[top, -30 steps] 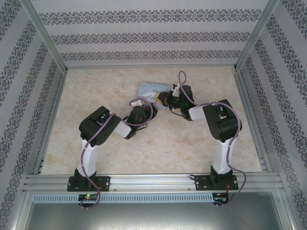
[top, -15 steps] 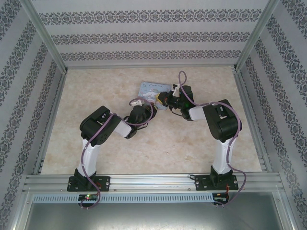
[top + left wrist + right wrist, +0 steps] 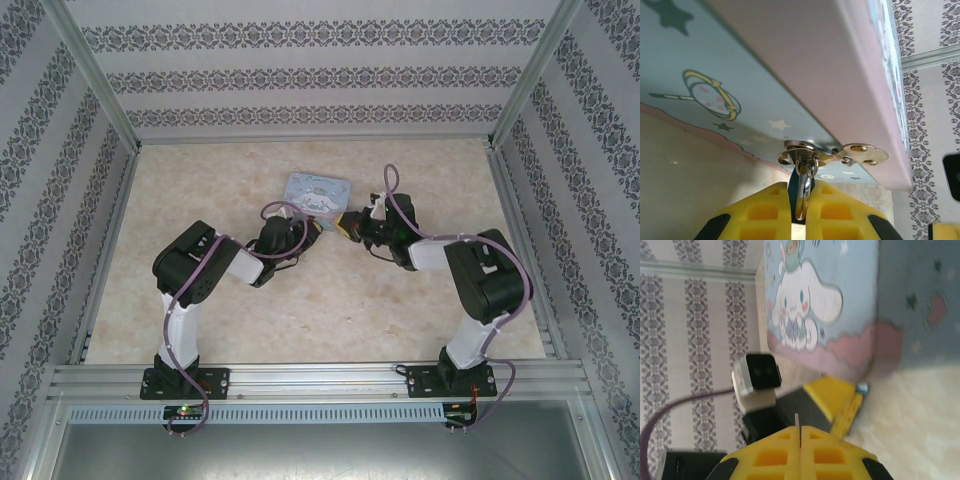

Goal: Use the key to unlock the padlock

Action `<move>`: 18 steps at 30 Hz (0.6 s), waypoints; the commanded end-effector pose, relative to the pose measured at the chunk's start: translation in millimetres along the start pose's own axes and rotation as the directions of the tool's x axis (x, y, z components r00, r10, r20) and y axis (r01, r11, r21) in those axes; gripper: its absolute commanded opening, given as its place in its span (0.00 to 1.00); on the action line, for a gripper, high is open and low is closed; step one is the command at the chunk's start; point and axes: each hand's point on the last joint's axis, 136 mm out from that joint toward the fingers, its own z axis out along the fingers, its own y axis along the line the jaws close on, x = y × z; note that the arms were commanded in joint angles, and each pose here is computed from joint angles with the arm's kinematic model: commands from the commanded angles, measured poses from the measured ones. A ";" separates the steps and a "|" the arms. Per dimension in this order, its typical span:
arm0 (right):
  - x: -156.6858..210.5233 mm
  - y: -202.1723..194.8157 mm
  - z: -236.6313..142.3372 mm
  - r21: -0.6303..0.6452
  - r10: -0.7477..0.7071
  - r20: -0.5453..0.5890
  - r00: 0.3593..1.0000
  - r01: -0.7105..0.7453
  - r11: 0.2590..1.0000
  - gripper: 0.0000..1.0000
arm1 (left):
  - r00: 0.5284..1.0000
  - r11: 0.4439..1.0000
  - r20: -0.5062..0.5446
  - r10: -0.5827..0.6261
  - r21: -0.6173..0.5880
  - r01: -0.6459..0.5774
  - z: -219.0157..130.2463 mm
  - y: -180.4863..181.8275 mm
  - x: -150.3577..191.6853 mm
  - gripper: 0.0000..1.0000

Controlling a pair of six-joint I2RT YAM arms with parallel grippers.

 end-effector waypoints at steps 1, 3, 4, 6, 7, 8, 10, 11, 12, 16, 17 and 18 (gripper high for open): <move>17.5 -5.0 -18.4 -0.001 -0.062 -0.017 0.998 0.062 0.998 0.00 | 0.990 0.993 -0.122 -0.066 -0.107 0.053 -11.1 30.2 24.2 0.00; 29.5 -12.9 -25.8 0.003 -0.072 -0.031 0.997 0.072 0.997 0.00 | 0.986 0.993 -0.148 -0.079 -0.103 0.064 -13.9 28.5 27.3 0.00; 36.2 -17.3 -29.4 0.002 -0.076 -0.040 0.996 0.076 0.997 0.00 | 0.983 0.993 -0.159 -0.086 -0.095 0.071 -15.8 27.3 29.1 0.00; 48.3 -25.6 -35.6 0.002 -0.079 -0.058 0.995 0.079 0.997 0.00 | 0.979 0.993 -0.182 -0.095 -0.080 0.082 -18.3 23.2 32.1 0.00; 53.8 -27.4 -38.3 -0.002 -0.085 -0.067 0.994 0.086 0.996 0.00 | 0.976 0.993 -0.196 -0.100 -0.074 0.087 -19.3 21.4 33.7 0.00; 59.5 -28.3 -41.0 -0.008 -0.093 -0.079 0.993 0.092 0.996 0.00 | 0.973 0.993 -0.206 -0.104 -0.069 0.092 -20.4 19.7 34.9 0.00; 66.5 -29.9 -46.2 -0.011 -0.106 -0.085 0.991 0.106 0.994 0.00 | 0.966 0.992 -0.233 -0.116 -0.073 0.101 -21.3 17.6 38.1 0.00; 69.4 -30.1 -48.8 -0.011 -0.112 -0.086 0.990 0.112 0.994 0.00 | 0.960 0.991 -0.251 -0.122 -0.076 0.106 -21.9 16.8 40.3 0.00; 70.9 -30.1 -51.3 -0.010 -0.114 -0.084 0.990 0.114 0.993 0.00 | 0.957 0.991 -0.262 -0.125 -0.075 0.109 -22.1 14.5 41.2 0.00; 78.6 -29.5 -55.9 -0.014 -0.114 -0.083 0.990 0.113 0.993 0.00 | 0.946 0.988 -0.287 -0.153 -0.070 0.139 -23.3 6.5 43.4 0.00; 78.6 -27.5 -55.6 -0.019 -0.114 -0.080 0.990 0.113 0.993 0.00 | 0.943 0.986 -0.289 -0.165 -0.068 0.152 -23.9 4.5 42.7 0.00; 80.4 -26.9 -54.7 -0.019 -0.112 -0.083 0.990 0.111 0.994 0.00 | 0.941 0.985 -0.289 -0.174 -0.065 0.162 -24.5 2.4 42.3 0.00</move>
